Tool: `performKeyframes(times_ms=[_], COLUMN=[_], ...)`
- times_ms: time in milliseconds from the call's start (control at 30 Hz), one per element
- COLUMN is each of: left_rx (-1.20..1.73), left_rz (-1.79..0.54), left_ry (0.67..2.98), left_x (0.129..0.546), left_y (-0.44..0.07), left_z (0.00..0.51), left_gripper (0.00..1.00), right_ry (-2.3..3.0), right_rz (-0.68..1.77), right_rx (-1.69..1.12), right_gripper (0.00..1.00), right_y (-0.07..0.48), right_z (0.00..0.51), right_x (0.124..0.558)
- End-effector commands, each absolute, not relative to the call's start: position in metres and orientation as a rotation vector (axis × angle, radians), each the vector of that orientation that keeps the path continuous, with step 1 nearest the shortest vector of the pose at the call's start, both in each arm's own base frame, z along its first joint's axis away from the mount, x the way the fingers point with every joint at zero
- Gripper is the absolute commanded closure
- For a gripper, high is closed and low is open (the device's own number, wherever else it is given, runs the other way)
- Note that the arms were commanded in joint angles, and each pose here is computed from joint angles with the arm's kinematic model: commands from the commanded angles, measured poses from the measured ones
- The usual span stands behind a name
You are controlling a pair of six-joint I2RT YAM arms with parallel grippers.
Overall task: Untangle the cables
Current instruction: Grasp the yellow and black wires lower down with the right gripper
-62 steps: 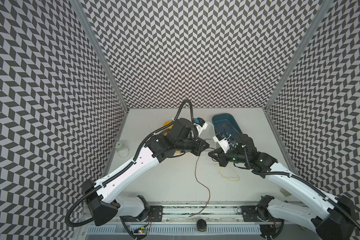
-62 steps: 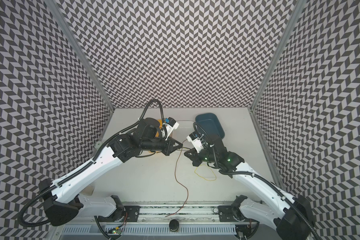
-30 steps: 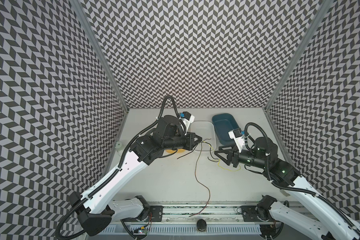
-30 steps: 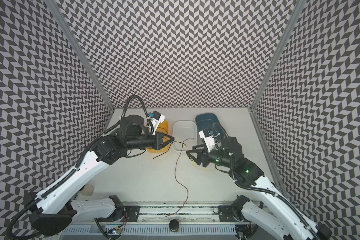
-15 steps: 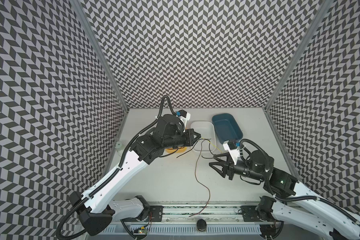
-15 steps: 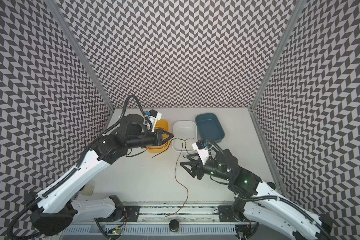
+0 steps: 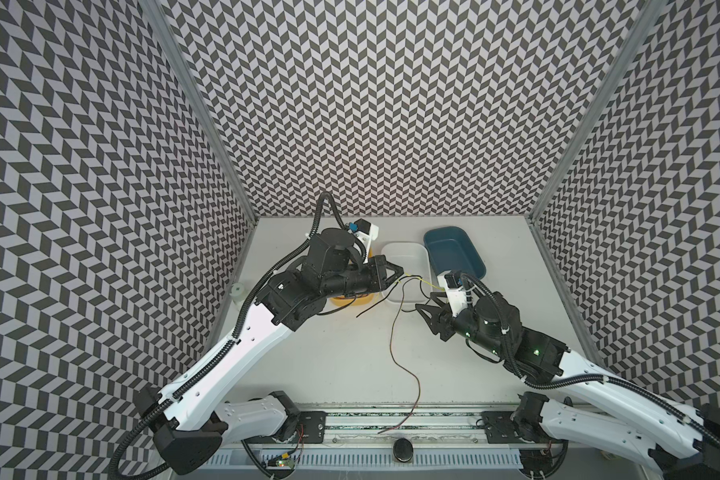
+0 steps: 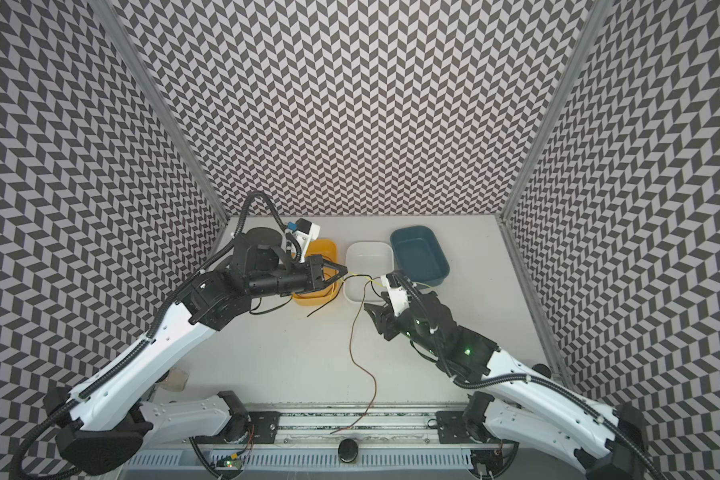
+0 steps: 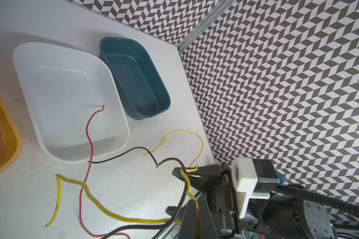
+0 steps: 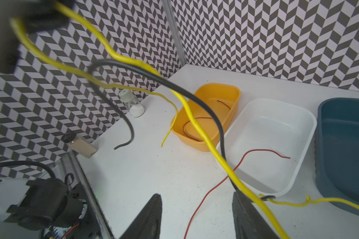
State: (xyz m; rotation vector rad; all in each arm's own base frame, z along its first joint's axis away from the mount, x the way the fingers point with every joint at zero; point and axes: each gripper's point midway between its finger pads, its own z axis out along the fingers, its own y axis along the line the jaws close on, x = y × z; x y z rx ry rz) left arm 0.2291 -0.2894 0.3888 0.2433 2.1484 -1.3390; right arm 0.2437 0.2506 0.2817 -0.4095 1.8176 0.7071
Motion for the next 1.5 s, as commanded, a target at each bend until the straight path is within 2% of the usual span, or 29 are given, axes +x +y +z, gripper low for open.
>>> performKeyframes(times_ms=[0,333,567,700,833,1033,1467], left_rx=[0.250,0.228,0.222,0.221,0.230,0.240,0.235], left_rz=[-1.404,-1.459,-1.478,-1.498,-1.531,-1.506,-1.447], left_ry=[2.089,2.107,2.126,2.119,2.108,2.076,1.922], left_x=[0.220,0.212,0.206,0.204,0.199,0.197,0.195], left_y=[-0.286,-0.286,-0.285,-0.284,-0.286,-0.278,-0.245], left_z=[0.409,0.410,0.409,0.412,0.417,0.427,0.487], left_gripper=[1.00,1.00,1.00,1.00,1.00,1.00,1.00], right_ry=[1.736,1.578,1.521,1.542,1.582,1.589,1.742], right_rz=[0.629,0.653,0.575,0.570,0.539,0.504,0.422], right_rx=[-0.377,-0.371,-0.355,-0.368,-0.357,-0.311,-0.310], right_gripper=[0.47,0.48,0.50,0.66,0.72,1.00,1.00], right_y=[0.249,0.245,0.241,0.249,0.250,0.237,0.218], right_z=[0.301,0.330,0.337,0.335,0.331,0.326,0.269], right_x=[0.259,0.257,0.270,0.276,0.283,0.282,0.279])
